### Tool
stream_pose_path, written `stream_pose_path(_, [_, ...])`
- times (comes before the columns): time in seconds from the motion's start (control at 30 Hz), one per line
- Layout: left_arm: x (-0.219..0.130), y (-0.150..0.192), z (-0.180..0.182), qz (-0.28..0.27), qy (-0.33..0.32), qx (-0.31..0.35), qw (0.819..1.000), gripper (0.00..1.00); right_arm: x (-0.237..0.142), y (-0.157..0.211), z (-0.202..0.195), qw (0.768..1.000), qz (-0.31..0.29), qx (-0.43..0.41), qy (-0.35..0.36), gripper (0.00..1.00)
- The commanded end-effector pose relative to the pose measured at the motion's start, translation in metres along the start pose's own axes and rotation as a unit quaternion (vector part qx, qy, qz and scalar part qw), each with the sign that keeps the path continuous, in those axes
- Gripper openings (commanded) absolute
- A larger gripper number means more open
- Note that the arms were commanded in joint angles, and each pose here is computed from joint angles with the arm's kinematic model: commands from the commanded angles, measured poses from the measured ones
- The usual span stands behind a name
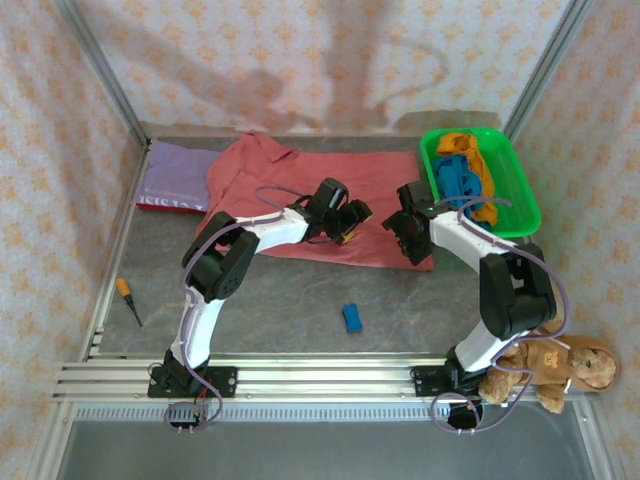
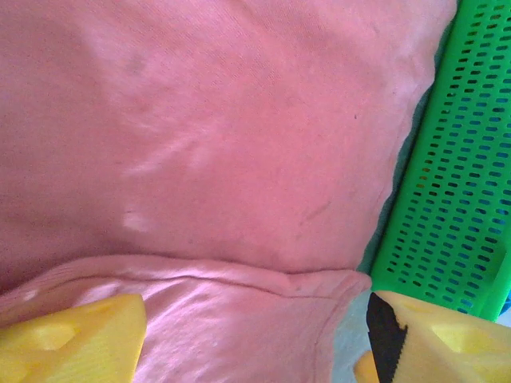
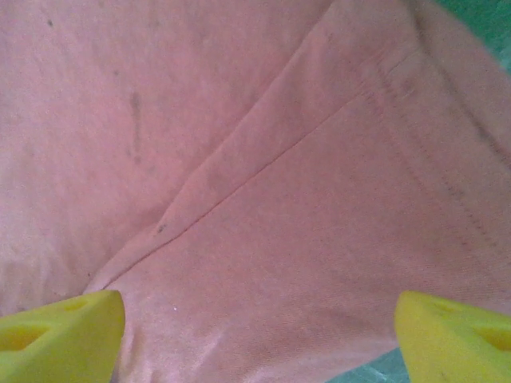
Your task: Fold and stack the t-shirts
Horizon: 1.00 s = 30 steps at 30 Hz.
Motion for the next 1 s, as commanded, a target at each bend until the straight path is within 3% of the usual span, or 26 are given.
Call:
stream_pose_path(0.0, [-0.024, 0.000, -0.001, -0.005, -0.012, 0.027, 1.000, 0.75, 0.001, 0.001, 0.014, 1.000, 0.001, -0.014, -0.011, 0.87])
stream_pose_path(0.4, [-0.047, -0.014, 0.039, -0.011, -0.092, 0.049, 0.995, 0.76, 0.012, 0.007, 0.020, 0.999, 0.027, -0.019, -0.015, 0.86])
stream_pose_path(0.8, [-0.051, -0.058, 0.040, -0.009, -0.118, 0.063, 0.991, 0.77, 0.015, 0.009, 0.021, 0.999, 0.042, -0.027, -0.014, 0.86])
stream_pose_path(0.97, [-0.066, -0.075, 0.023, -0.032, -0.110, 0.077, 0.990, 0.77, 0.012, 0.010, 0.025, 0.997, 0.050, -0.045, -0.024, 0.85])
Point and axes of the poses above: each hand's point on the last joint's axis, 136 mm out from that joint toward the fingers, its own x axis out along the fingers, its own z axis along the line the jaws close on, y = z × x, the point moved 8 cm from there along -x, back along the fingers, and after that the axes turned 4 degrees about x, right-handed, at the moved point
